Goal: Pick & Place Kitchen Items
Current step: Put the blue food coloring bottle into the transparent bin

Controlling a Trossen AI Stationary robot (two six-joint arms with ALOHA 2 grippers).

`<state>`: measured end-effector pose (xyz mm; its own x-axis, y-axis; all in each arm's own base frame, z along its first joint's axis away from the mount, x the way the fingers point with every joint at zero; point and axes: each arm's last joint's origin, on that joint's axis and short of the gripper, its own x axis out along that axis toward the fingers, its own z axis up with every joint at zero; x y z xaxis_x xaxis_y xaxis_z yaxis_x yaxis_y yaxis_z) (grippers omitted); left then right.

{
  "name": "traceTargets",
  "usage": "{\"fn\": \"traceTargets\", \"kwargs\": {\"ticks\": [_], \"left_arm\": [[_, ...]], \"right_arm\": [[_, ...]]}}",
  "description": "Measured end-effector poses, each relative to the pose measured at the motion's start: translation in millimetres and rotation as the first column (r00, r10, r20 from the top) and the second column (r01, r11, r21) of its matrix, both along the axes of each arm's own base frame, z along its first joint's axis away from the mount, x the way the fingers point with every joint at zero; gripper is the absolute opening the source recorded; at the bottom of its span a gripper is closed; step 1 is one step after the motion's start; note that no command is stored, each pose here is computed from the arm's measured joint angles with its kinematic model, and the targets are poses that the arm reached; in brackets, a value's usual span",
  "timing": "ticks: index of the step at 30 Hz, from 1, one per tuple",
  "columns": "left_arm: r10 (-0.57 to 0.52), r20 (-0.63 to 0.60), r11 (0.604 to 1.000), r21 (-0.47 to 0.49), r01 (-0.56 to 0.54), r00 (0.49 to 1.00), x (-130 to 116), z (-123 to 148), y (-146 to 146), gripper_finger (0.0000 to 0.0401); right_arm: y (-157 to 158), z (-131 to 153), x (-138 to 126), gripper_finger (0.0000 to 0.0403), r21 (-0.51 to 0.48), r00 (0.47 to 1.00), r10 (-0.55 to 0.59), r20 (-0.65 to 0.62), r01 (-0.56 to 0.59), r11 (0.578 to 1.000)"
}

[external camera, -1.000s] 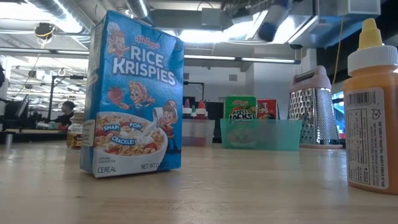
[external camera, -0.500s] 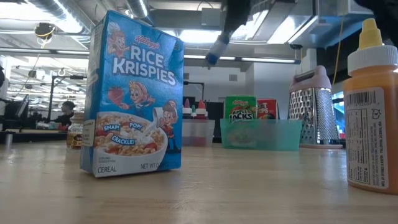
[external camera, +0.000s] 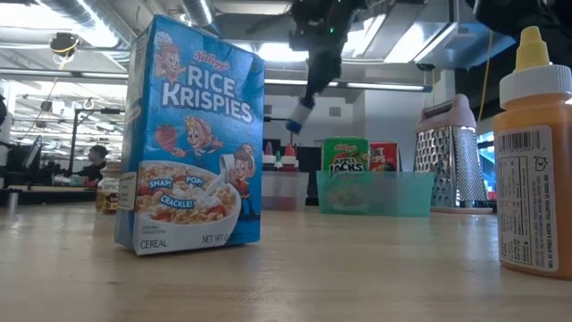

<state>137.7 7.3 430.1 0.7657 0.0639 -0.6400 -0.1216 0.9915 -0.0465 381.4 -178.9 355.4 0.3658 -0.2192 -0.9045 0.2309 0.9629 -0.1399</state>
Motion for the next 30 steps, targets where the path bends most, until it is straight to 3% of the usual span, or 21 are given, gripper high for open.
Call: {"fn": "traceTargets", "kwargs": {"ticks": [7, 18, 30], "left_arm": [[0.007, 0.003, 1.000, 0.005, -0.007, 1.000, 0.3, 0.2, 0.3, 0.0098], [0.087, 0.014, 0.996, -0.013, -0.087, 0.996, 0.6, 0.8, 1.8, 0.0098], [0.105, 0.016, 0.994, -0.028, -0.105, 0.994, 0.7, 0.9, 1.9, 0.0098]], "right_arm": [[-25.6, -27.5, 7.2, 0.0118, 0.025, 0.999, 0.012, -0.046, -0.011, 1.000], [-55.3, -45.0, 3.8, 0.0118, 0.030, 0.998, 0.008, -0.065, -0.006, 1.000], [-62.2, -70.0, 14.4, 0.0118, 0.076, 0.995, 0.057, -0.087, -0.051, 0.996]]}}
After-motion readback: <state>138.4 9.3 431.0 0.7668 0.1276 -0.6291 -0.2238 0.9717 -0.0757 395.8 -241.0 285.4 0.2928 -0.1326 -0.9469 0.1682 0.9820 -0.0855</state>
